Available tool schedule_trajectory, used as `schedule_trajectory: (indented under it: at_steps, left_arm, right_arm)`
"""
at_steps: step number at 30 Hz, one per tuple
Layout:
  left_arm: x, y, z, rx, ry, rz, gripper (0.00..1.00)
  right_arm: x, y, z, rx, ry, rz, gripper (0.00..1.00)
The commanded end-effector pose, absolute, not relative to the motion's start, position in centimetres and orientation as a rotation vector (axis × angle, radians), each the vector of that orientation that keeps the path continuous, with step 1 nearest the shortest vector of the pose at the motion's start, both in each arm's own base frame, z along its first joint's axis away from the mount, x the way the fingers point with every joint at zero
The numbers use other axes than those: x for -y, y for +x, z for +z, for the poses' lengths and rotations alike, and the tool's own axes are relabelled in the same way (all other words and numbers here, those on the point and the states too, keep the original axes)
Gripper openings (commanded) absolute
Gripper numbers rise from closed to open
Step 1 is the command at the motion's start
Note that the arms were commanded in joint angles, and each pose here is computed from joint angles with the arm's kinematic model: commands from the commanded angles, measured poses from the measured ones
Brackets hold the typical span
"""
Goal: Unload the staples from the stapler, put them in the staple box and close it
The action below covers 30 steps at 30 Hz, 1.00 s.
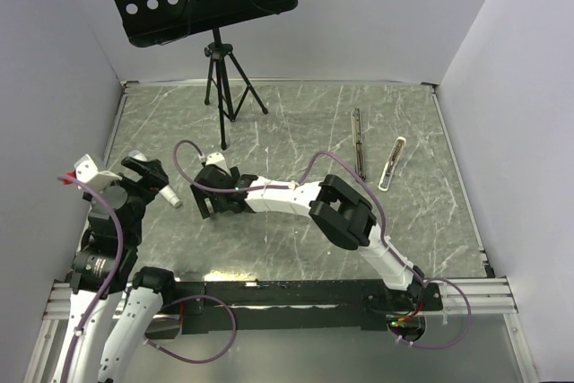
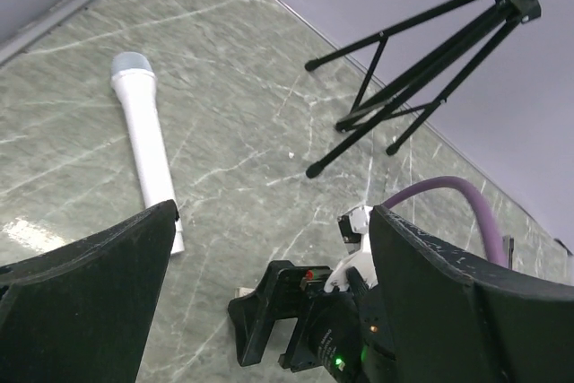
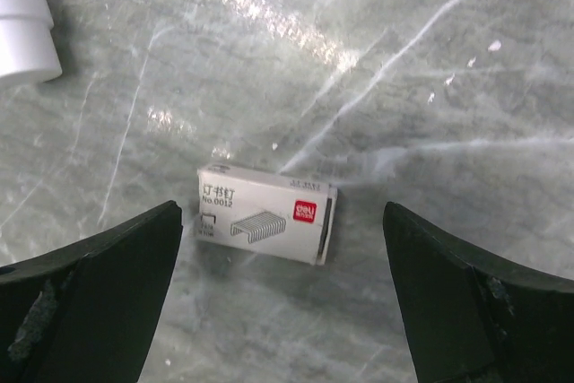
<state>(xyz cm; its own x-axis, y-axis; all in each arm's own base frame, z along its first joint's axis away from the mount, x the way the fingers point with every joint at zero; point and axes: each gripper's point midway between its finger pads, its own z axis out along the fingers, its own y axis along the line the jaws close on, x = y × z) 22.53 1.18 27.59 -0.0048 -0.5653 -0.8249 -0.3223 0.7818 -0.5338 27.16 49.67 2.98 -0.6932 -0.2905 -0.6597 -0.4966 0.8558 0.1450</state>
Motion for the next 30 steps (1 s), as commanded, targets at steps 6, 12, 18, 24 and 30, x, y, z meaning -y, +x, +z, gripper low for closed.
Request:
schedule_trajectory:
  at_steps: [6, 12, 18, 24, 30]
  left_arm:
    - [-2.6, 21.9, 28.2, -1.554, -0.77, -0.163, 0.92]
    - [-2.7, 21.8, 28.0, -1.555, -0.776, -0.161, 0.93]
    - [-2.7, 21.8, 28.1, -1.55, -0.774, -0.161, 0.93]
    - [-2.1, 22.1, 28.1, -1.566, -0.727, -0.177, 0.93]
    - [-1.8, 22.1, 28.0, -1.575, -0.71, -0.188, 0.93]
  right_arm:
    - [-49.8, 26.7, 1.3, -2.377, -0.618, 0.286, 0.9]
    - [-50.4, 26.4, 1.1, -2.371, -0.649, 0.279, 0.81]
    - [-50.6, 26.0, 1.2, -2.363, -0.66, 0.306, 0.65]
    - [-50.6, 25.9, 1.9, -2.349, -0.653, 0.329, 0.52]
    - [-50.2, 26.0, 2.4, -2.343, -0.636, 0.327, 0.5]
